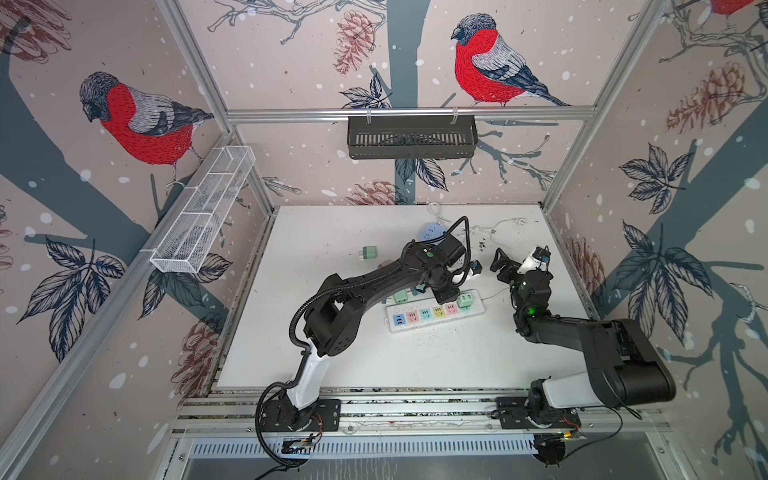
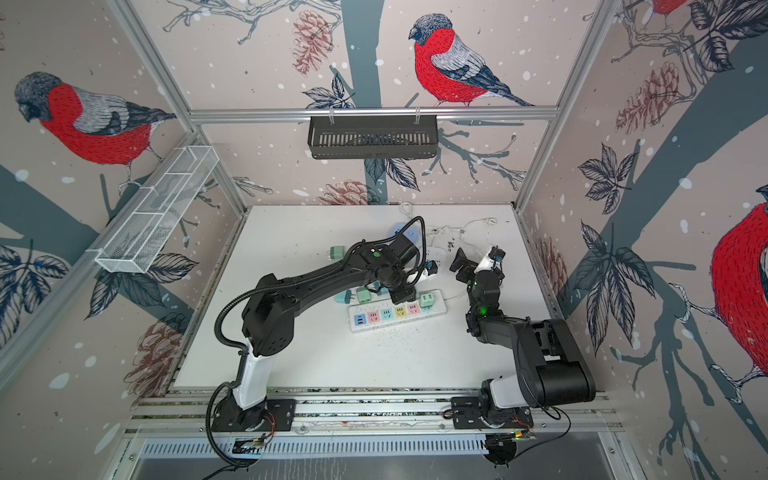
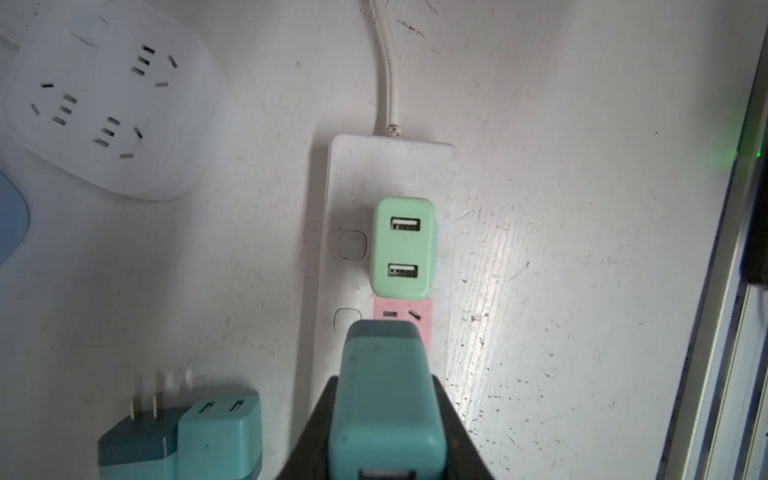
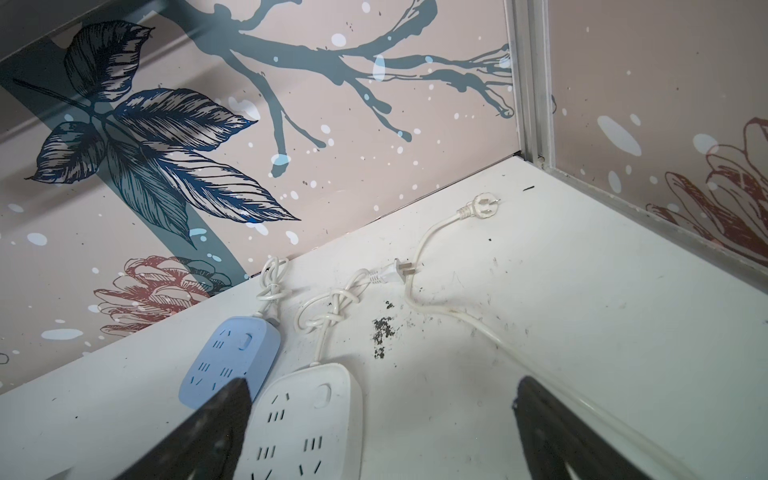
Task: Insert the plug
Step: 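Carry the teal adapter with the left gripper over the socket beside the light green adapter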
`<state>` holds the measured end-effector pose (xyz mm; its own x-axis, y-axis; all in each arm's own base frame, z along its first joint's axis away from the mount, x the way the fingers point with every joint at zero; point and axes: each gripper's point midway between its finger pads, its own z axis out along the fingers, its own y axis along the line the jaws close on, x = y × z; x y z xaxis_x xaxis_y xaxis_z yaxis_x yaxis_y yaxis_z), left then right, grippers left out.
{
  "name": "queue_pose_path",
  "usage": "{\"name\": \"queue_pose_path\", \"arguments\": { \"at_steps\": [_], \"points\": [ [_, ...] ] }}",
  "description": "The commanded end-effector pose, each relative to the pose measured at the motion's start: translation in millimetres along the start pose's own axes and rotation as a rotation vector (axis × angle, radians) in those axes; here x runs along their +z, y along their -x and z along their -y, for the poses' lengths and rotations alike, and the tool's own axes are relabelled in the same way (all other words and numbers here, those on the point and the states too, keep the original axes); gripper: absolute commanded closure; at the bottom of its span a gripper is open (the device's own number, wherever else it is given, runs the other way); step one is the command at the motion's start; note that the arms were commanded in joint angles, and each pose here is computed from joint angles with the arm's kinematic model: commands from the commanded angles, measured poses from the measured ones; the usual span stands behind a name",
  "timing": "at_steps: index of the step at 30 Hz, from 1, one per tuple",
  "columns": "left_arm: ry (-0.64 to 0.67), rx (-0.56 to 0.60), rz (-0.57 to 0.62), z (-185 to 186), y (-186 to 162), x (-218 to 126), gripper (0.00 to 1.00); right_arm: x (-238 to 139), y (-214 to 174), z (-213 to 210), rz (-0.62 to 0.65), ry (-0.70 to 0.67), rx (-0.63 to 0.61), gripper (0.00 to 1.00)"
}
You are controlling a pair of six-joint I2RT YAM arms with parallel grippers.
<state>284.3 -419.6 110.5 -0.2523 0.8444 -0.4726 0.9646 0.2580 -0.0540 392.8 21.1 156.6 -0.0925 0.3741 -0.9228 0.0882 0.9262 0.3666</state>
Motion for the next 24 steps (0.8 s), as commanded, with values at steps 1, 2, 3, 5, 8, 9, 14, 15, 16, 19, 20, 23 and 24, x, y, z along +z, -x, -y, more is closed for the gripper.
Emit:
{"name": "queue_pose_path", "arguments": {
  "at_steps": [1,2,3,5,8,9,14,15,16,19,20,23,24],
  "points": [
    [-0.029,0.007,-0.019,6,-5,-1,1.0,-1,5,-2,0.023,0.006,0.017,0.01],
    [-0.033,0.005,-0.031,8,-8,2,1.0,-1,6,-2,0.026,0.005,0.016,0.0],
    [-0.029,0.003,-0.039,8,-10,4,1.0,-2,6,-2,0.03,0.006,0.016,0.0],
    [-0.023,0.001,-0.05,9,-14,6,1.0,-2,6,-2,0.029,0.003,0.017,0.0],
    [-0.037,0.006,-0.046,11,-13,7,1.0,-1,6,-2,0.025,0.002,0.016,0.0],
    [-0.04,0.004,-0.051,11,-14,8,1.0,-1,5,-2,0.024,0.002,0.016,0.01],
    [-0.037,0.006,-0.078,14,-18,16,1.0,-2,6,-2,0.03,0.001,0.015,0.01],
    [-0.038,0.008,-0.077,14,-18,17,1.0,-2,5,-2,0.027,0.001,0.015,0.01],
    [-0.042,0.007,-0.078,14,-17,18,1.0,-1,6,-2,0.026,0.0,0.015,0.01],
    [-0.054,0.002,-0.085,14,-16,23,1.0,-2,5,-2,0.026,0.003,0.013,0.0],
    [-0.058,0.003,-0.086,15,-16,24,1.0,-3,6,-2,0.03,0.004,0.014,0.0],
    [-0.065,0.0,-0.098,15,-17,30,1.0,-5,6,-2,0.035,0.002,0.014,0.01],
    [-0.064,-0.002,-0.106,15,-18,32,1.0,-5,6,-2,0.037,0.003,0.015,0.01]
  ]
}}
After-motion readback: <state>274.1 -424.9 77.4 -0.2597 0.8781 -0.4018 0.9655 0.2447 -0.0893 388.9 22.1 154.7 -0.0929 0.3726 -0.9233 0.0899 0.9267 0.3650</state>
